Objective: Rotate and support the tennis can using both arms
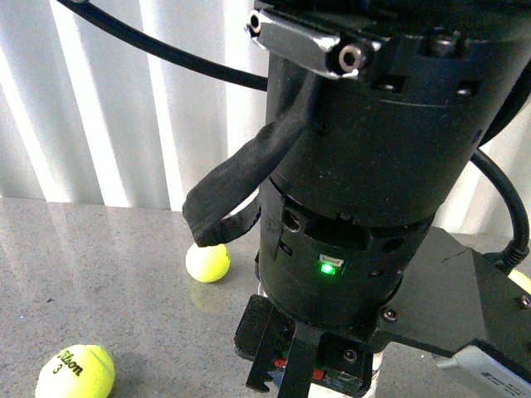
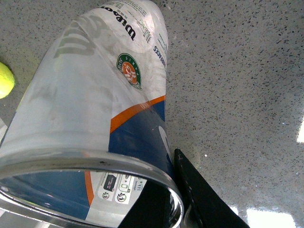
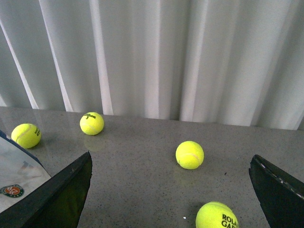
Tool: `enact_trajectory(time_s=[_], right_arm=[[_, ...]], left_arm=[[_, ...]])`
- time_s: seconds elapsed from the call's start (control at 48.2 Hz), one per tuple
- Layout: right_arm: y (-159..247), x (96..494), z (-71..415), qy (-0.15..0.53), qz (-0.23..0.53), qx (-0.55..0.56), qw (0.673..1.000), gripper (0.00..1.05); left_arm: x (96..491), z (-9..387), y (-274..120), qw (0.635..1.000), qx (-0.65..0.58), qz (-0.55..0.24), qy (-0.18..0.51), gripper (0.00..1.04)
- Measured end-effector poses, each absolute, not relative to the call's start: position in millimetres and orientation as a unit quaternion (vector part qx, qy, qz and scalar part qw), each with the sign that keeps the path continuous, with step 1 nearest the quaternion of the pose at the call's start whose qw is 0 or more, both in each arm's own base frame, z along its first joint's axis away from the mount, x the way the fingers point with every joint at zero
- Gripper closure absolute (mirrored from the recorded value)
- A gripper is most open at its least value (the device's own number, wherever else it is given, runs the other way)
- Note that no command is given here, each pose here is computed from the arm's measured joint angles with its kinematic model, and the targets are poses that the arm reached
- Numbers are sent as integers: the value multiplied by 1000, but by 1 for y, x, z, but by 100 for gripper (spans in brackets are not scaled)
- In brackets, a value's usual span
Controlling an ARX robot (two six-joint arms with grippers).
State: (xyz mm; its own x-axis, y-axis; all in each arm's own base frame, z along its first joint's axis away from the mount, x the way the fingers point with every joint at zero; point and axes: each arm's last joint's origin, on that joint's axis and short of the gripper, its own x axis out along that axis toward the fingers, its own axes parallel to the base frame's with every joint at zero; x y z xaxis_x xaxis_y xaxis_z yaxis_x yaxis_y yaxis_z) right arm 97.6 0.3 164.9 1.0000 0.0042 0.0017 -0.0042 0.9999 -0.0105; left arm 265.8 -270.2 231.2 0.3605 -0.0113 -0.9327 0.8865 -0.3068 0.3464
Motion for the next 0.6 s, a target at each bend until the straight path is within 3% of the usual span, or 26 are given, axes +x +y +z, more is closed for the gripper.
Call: enact_trajectory(time_s=[0.187, 0.415, 0.602], right_arm=[[0, 98, 165, -1, 2, -5, 1000, 7], [0, 98, 165, -1, 2, -5, 1000, 7], [0, 98, 165, -1, 2, -5, 1000, 7]], left_arm=[[265, 231, -273, 486, 668, -463, 320, 101], [264, 231, -278, 492, 668, -464, 310, 63], [266, 233, -279, 496, 668, -462, 307, 40]])
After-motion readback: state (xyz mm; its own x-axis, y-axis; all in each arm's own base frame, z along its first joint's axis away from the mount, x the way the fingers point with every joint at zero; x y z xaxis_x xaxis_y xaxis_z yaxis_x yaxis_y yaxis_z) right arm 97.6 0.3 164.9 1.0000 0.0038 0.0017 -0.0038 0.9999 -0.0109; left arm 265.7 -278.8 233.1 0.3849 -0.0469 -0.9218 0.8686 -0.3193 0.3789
